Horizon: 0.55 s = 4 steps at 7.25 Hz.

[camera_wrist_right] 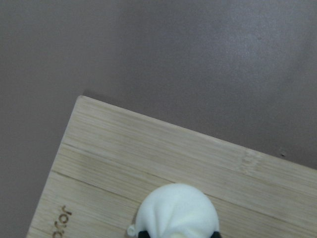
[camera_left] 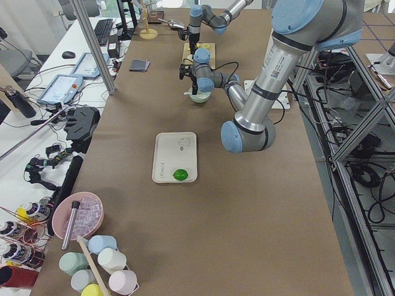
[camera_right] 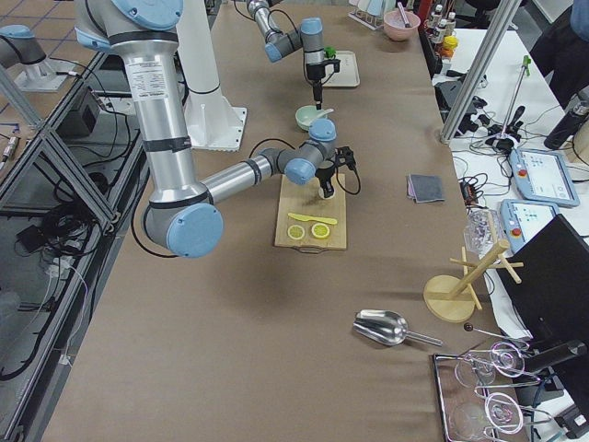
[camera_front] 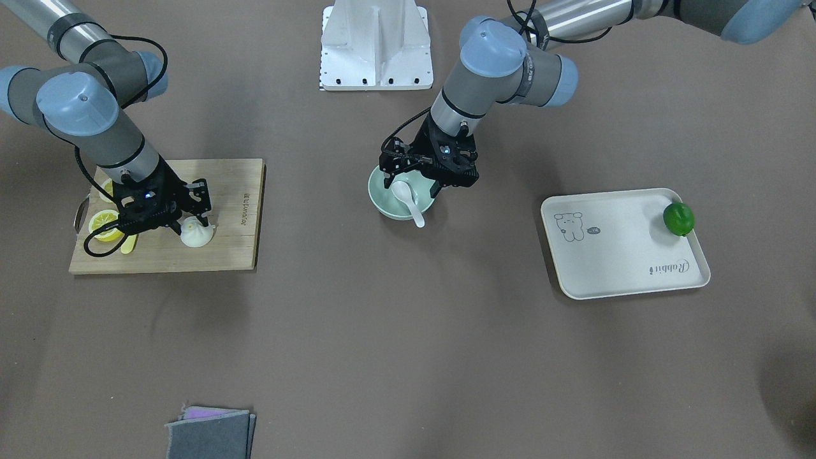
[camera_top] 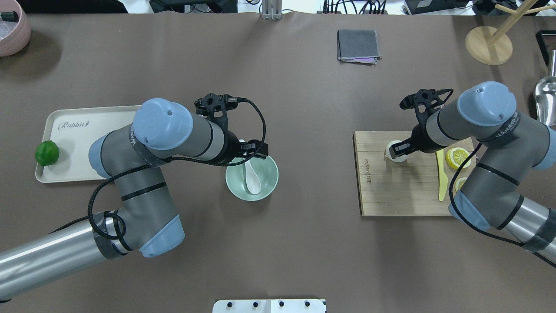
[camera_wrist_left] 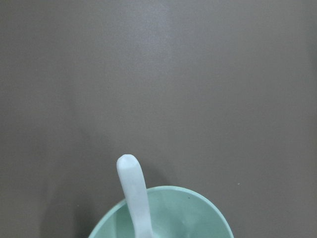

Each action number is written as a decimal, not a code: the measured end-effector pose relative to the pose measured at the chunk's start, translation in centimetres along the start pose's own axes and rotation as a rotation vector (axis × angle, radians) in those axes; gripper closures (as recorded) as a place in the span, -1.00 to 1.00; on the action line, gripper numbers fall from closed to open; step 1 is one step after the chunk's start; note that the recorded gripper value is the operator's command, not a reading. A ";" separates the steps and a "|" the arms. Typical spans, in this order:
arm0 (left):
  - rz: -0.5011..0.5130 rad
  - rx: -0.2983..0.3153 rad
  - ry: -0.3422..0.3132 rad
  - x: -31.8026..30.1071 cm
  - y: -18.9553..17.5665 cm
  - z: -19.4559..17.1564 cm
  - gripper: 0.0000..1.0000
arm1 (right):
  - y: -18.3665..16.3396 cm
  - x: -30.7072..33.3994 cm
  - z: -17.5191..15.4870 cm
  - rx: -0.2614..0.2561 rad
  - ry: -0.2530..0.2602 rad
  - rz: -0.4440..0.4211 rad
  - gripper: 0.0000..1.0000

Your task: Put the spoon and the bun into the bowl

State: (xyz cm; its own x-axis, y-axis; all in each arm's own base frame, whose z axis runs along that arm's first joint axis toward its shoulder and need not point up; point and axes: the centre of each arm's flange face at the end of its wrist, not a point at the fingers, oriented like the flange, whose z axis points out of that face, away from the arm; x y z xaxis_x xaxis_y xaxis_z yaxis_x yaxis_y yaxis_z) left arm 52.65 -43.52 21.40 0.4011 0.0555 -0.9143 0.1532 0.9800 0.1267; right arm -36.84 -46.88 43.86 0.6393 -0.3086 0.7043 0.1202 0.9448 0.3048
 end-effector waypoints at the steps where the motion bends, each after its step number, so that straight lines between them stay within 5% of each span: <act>1: -0.005 0.006 0.002 -0.4 -1.1 -0.7 -0.95 | -0.3 0.1 -0.4 0.003 -0.003 0.006 1.00; 4: 0.032 -0.072 0.029 -10.7 -7.7 -10.0 -0.95 | -5.1 -8.9 -4.1 0.046 -0.059 0.107 1.00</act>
State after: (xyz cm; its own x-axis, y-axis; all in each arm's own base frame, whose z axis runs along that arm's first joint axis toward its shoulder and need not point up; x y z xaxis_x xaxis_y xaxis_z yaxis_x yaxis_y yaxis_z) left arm 38.17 -49.79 26.39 0.3784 0.0918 -0.9211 0.0750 0.9888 0.1293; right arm -40.01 -48.44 33.36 0.6008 -0.2136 0.7703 0.0178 0.9670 0.2542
